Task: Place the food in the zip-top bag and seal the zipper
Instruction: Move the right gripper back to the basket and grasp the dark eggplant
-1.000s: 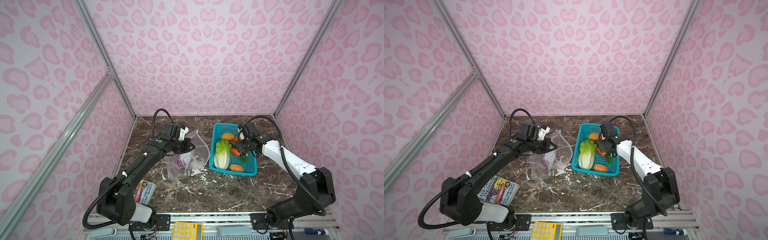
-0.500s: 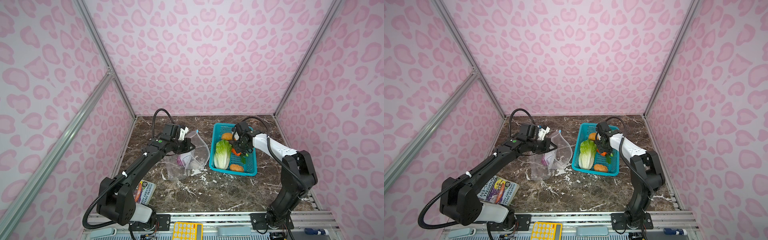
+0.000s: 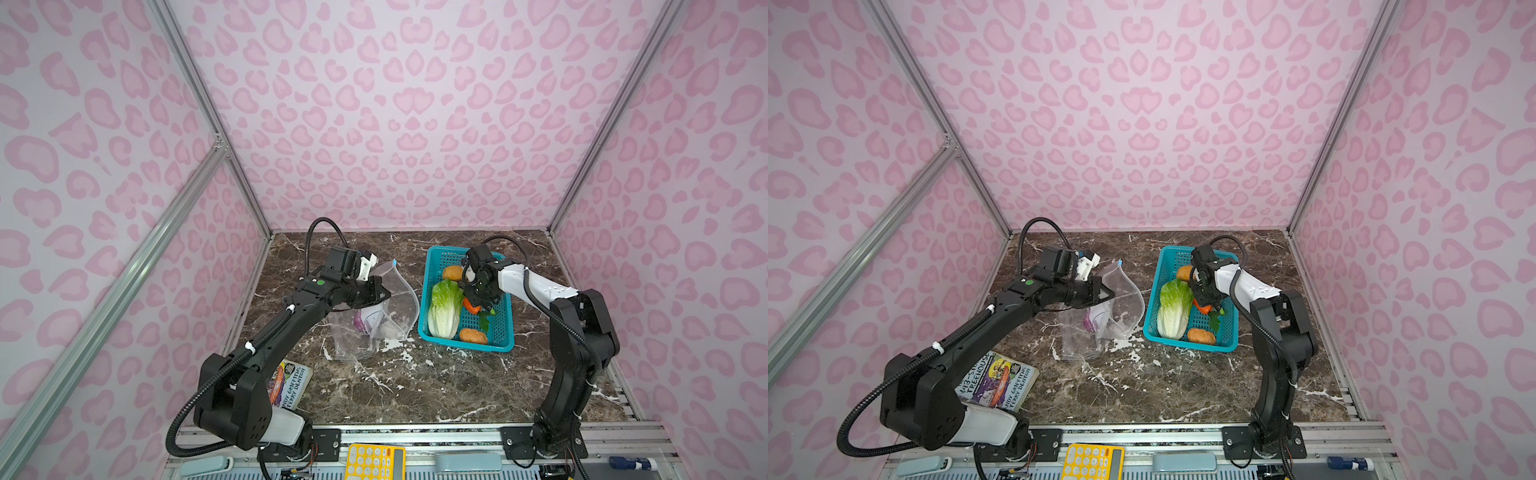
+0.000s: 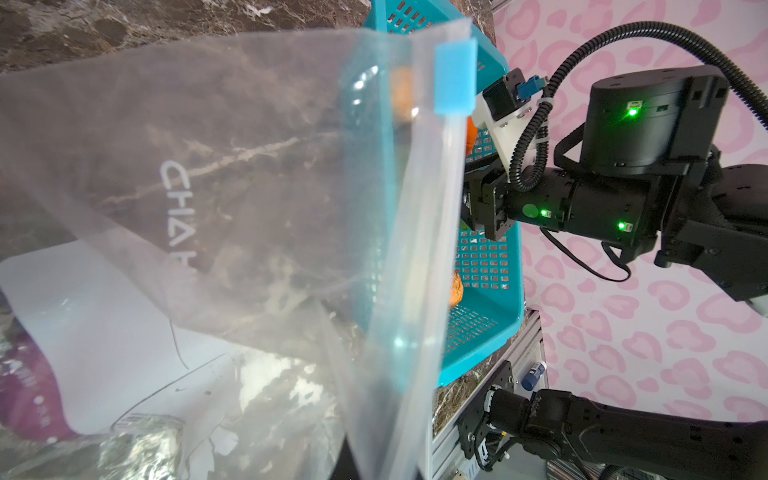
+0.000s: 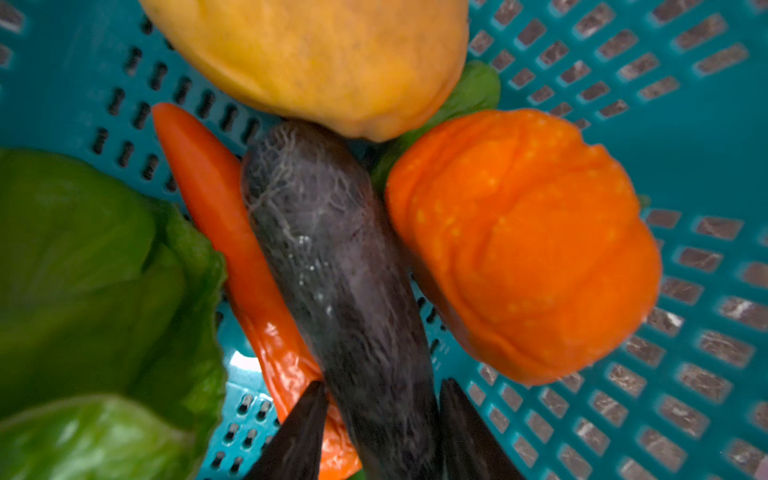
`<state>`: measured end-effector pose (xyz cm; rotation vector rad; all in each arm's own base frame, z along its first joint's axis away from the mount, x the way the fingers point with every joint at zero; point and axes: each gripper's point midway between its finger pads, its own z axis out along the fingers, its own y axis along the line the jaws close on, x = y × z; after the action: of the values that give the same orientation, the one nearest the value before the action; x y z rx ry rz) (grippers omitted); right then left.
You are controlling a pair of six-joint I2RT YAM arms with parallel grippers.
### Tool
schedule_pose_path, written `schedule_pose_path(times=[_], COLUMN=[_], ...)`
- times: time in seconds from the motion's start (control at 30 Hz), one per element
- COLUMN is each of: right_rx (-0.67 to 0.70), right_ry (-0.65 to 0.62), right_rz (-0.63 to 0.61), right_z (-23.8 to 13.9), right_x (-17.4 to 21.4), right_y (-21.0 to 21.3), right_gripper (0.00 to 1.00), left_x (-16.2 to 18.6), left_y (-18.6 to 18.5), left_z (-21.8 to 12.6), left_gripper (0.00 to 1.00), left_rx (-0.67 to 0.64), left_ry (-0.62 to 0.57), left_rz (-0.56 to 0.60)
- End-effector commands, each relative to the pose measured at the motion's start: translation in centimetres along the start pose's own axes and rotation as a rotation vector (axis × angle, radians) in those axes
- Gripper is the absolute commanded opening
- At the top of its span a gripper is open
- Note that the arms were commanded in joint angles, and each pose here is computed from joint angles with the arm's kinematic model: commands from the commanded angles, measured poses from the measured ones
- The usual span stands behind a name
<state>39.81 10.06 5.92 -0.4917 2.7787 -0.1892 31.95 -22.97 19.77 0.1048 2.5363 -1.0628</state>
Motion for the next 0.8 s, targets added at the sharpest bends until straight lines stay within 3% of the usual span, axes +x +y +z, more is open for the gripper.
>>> schedule_pose_path(times=[0.0, 0.2, 0.37, 0.6, 0.77], right_rx=[0.001, -0.015, -0.045, -0.065, -0.099], right_ry=[0.009, 0.013, -0.006, -0.053, -0.097], right_rz=[-0.007, -0.002, 0.008, 0.039, 0.082], right_z=[0.4, 0.6, -0.3, -2.3, -3.8], right_x=[0.1, 0.3, 0.1, 0.0, 0.2], right_y=[0.0, 0.2, 0.6, 0.6, 0.6], right_gripper=[0.42, 0.24, 0.18, 0.01, 0.00], left_x=[-0.5, -0.6, -0.6, -0.6, -0.6], left_y=[-0.4, -0.5, -0.5, -0.6, -0.6], left_z=[0.0, -0.1, -0.2, -0.3, -0.3], left_gripper=[0.03, 0.03, 0.03, 0.03, 0.03], left_rx=[0.013, 0.014, 0.014, 0.015, 0.015], left_ry=[-0.014, -0.017, -0.018, -0.021, -0.021], left_rz=[0.016, 0.019, 0.020, 0.020, 0.019])
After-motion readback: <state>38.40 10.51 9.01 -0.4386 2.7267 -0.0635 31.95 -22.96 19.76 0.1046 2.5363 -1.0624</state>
